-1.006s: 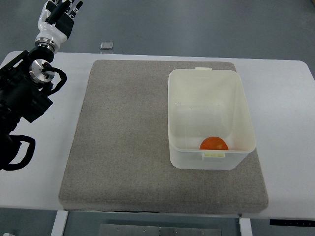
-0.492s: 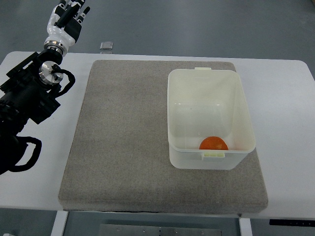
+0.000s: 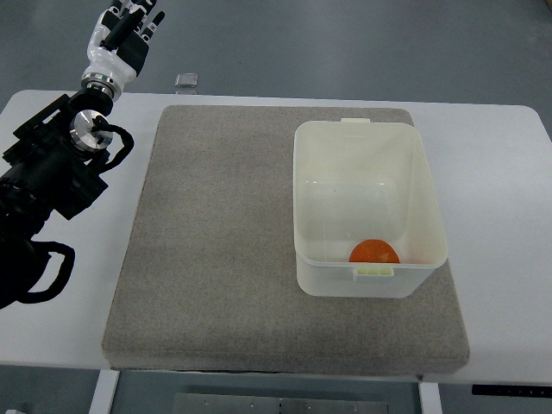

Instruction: Put orange in box with left hand

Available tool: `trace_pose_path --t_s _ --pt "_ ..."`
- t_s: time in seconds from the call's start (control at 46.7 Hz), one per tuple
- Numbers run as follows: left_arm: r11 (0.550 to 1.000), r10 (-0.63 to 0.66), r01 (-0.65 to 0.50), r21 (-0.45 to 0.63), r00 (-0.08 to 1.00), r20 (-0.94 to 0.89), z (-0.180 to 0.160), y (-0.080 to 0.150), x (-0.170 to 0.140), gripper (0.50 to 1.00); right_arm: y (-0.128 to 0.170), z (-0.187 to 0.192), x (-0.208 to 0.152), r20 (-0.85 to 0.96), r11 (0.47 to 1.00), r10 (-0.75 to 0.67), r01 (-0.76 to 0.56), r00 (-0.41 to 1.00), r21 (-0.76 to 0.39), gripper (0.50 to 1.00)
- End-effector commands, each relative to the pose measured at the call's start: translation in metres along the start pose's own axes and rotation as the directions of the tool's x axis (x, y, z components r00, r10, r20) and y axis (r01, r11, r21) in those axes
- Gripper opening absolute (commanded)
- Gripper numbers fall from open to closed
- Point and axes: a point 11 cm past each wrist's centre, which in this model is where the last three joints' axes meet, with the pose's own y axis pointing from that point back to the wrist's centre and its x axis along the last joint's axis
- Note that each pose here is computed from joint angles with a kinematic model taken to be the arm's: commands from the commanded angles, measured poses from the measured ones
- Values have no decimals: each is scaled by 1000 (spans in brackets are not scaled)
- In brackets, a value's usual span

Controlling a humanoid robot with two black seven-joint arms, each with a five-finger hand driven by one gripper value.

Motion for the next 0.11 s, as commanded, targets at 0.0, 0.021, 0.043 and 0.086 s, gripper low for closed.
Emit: trace_pose_path --t_s 0.0,0.021,0.043,0.086 --pt "1000 6 -6 2 1000 -3 -2 1 3 973 0 0 0 -2 1000 2 -2 1000 -2 926" --pt "1000 6 -6 2 1000 -3 -2 1 3 973 0 1 0 -4 1000 1 -1 1000 -4 926" --pt "1000 5 -5 2 1000 -5 -2 1 2 973 0 2 0 -5 1000 1 -1 1000 -5 926" --pt "1000 5 -5 2 1000 -5 -2 1 2 973 0 3 0 -4 1000 0 0 1000 -8 926"
